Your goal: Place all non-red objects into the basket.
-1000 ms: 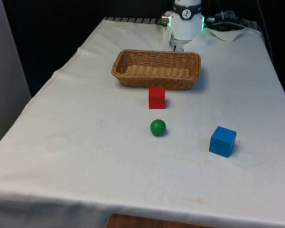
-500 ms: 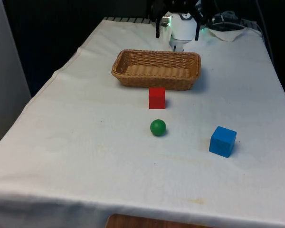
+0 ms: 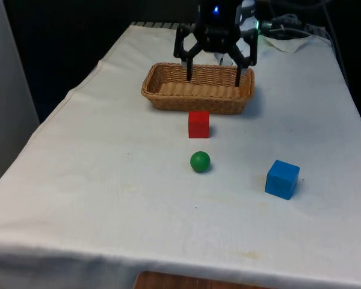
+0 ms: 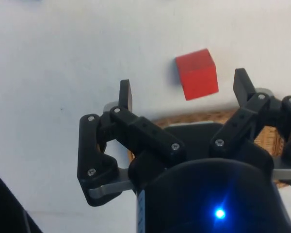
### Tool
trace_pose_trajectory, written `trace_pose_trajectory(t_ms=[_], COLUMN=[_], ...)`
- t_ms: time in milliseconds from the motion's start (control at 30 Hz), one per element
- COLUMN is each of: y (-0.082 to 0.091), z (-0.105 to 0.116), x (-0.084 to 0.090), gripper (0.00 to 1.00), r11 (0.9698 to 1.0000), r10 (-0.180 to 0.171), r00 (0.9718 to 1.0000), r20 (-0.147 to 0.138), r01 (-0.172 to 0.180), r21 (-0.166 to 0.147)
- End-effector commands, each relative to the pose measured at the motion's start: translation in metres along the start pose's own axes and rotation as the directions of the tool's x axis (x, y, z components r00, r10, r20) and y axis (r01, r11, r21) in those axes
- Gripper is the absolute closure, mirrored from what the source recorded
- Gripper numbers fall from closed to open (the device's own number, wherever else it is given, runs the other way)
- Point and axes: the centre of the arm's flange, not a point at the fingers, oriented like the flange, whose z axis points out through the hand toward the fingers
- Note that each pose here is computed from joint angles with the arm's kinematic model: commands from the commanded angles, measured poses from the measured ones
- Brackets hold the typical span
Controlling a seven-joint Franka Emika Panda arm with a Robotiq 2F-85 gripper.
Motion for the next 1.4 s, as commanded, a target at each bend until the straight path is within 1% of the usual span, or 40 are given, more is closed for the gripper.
trace_pose_trajectory(t_ms=[0,33,67,100,133,367,400,433,533,567,667,700,733,767,900,933,967,1067,1200,1233,1267,1367], y=[0.001,0.002,0.005,0.004,0.006,0.016,0.014,0.017,0.021,0.023,0.026,0.026,0.027,0.029,0.030,0.031,0.030,0.031,0.031,0.031,0.031,0.029], z=[0.005,0.008,0.015,0.014,0.020,0.047,0.042,0.050,0.061,0.069,0.079,0.077,0.082,0.088,0.100,0.098,0.103,0.115,0.125,0.123,0.127,0.138], x=[0.003,0.005,0.008,0.007,0.010,0.021,0.019,0.022,0.025,0.026,0.026,0.025,0.027,0.026,0.026,0.025,0.026,0.026,0.025,0.025,0.025,0.025], gripper=[0.00,0.00,0.00,0.00,0.00,0.00,0.00,0.00,0.00,0.00,0.00,0.00,0.00,0.00,0.00,0.00,0.00,0.00,0.00,0.00,0.00,0.00], r11=[1.0000,0.9999,0.9999,1.0000,0.9999,0.9994,0.9996,0.9993,0.9990,0.9988,0.9985,0.9989,0.9983,0.9979,0.9971,0.9977,0.9969,0.9959,0.9947,0.9954,0.9943,0.9934], r10=[0.002,0.004,0.007,0.007,0.010,0.021,0.020,0.022,0.027,0.029,0.030,0.030,0.030,0.032,0.034,0.034,0.035,0.038,0.041,0.040,0.043,0.046], r00=[1.0000,1.0000,0.9999,1.0000,0.9999,0.9996,0.9996,0.9995,0.9993,0.9992,0.9991,0.9992,0.9990,0.9990,0.9989,0.9991,0.9988,0.9986,0.9984,0.9987,0.9983,0.9982], r20=[-0.003,-0.004,-0.007,-0.005,-0.007,-0.020,-0.018,-0.021,-0.025,-0.027,-0.029,-0.025,-0.031,-0.032,-0.033,-0.027,-0.034,-0.037,-0.040,-0.032,-0.040,-0.039], r01=[-0.002,-0.004,-0.007,-0.007,-0.010,-0.021,-0.020,-0.022,-0.026,-0.028,-0.029,-0.029,-0.029,-0.030,-0.032,-0.032,-0.033,-0.035,-0.037,-0.037,-0.038,-0.042], r21=[0.010,0.011,0.013,0.004,0.014,0.028,0.018,0.029,0.036,0.040,0.047,0.037,0.051,0.057,0.069,0.059,0.071,0.084,0.096,0.089,0.099,0.107])
